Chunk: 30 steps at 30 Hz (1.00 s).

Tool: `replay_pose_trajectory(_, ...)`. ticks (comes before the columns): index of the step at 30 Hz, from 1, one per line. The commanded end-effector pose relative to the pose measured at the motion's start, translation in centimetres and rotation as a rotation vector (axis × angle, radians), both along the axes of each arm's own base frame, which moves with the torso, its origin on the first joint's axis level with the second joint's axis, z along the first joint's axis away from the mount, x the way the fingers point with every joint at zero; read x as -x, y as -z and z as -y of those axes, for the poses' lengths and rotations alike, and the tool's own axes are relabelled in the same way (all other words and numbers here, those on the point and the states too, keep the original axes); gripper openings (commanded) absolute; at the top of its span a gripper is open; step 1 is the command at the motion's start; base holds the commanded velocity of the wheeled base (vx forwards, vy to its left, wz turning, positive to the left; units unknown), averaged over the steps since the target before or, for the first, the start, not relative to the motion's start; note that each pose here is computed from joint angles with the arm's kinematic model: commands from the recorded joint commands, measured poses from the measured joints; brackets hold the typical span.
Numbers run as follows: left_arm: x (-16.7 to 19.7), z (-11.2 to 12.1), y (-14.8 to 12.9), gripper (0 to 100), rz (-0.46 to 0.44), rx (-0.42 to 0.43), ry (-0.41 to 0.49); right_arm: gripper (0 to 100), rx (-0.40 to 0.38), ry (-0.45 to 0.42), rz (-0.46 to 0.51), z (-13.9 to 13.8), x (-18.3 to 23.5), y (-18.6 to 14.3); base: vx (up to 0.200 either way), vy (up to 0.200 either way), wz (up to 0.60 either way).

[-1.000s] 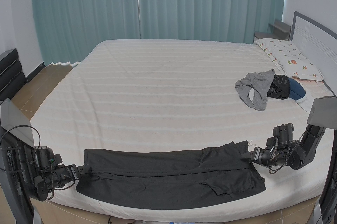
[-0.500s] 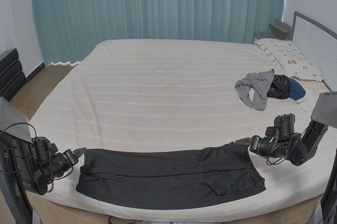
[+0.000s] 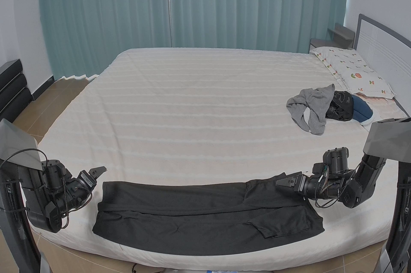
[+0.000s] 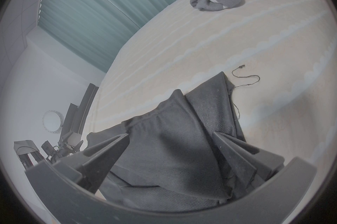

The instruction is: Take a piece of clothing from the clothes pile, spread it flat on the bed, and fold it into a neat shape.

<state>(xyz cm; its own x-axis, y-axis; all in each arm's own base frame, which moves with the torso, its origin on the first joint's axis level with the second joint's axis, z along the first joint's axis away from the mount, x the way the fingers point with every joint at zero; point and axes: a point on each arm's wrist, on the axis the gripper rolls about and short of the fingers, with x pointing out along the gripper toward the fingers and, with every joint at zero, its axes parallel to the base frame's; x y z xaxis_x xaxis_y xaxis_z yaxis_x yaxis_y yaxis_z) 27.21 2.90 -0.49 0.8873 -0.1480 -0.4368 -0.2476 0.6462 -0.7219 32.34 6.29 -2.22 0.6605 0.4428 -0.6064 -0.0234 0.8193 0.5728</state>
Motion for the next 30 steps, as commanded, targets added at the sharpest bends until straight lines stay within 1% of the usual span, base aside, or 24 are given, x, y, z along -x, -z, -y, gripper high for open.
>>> replay_pose_trajectory(1,-0.2,0.3,0.0,100,0.013,0.001,0.009,100,0.007,-0.001,-0.031,0.0,0.1,1.2,0.000,0.000,0.00)
replay_pose_trajectory(2,-0.2,0.2,0.1,100,0.010,0.002,0.009,0,0.013,-0.004,-0.035,0.1,0.2,1.3,0.000,0.000,0.00)
replay_pose_trajectory(12,-0.7,0.0,0.6,100,0.007,-0.001,-0.002,0,0.025,0.000,-0.035,0.7,1.4,0.5,0.000,0.000,0.00)
replay_pose_trajectory(16,-1.3,0.0,1.2,100,0.007,-0.004,-0.003,0,0.028,0.010,-0.041,1.2,2.0,0.2,0.000,0.000,0.00)
replay_pose_trajectory(19,-1.4,0.0,1.4,100,0.005,-0.004,-0.003,0,0.024,0.029,-0.026,1.8,1.8,0.1,0.000,0.000,0.00)
replay_pose_trajectory(25,-2.0,0.0,1.7,100,0.012,-0.007,0.000,0,0.027,0.020,-0.039,1.6,2.3,0.3,0.000,0.000,0.00)
replay_pose_trajectory(26,-2.2,-0.1,1.8,100,0.013,-0.009,-0.001,100,0.027,0.017,-0.041,1.5,2.4,0.3,0.000,0.000,0.00)
replay_pose_trajectory(30,-2.5,-0.1,2.1,100,0.014,-0.012,0.001,100,0.023,0.018,-0.033,1.5,2.4,0.2,0.000,0.000,0.00)
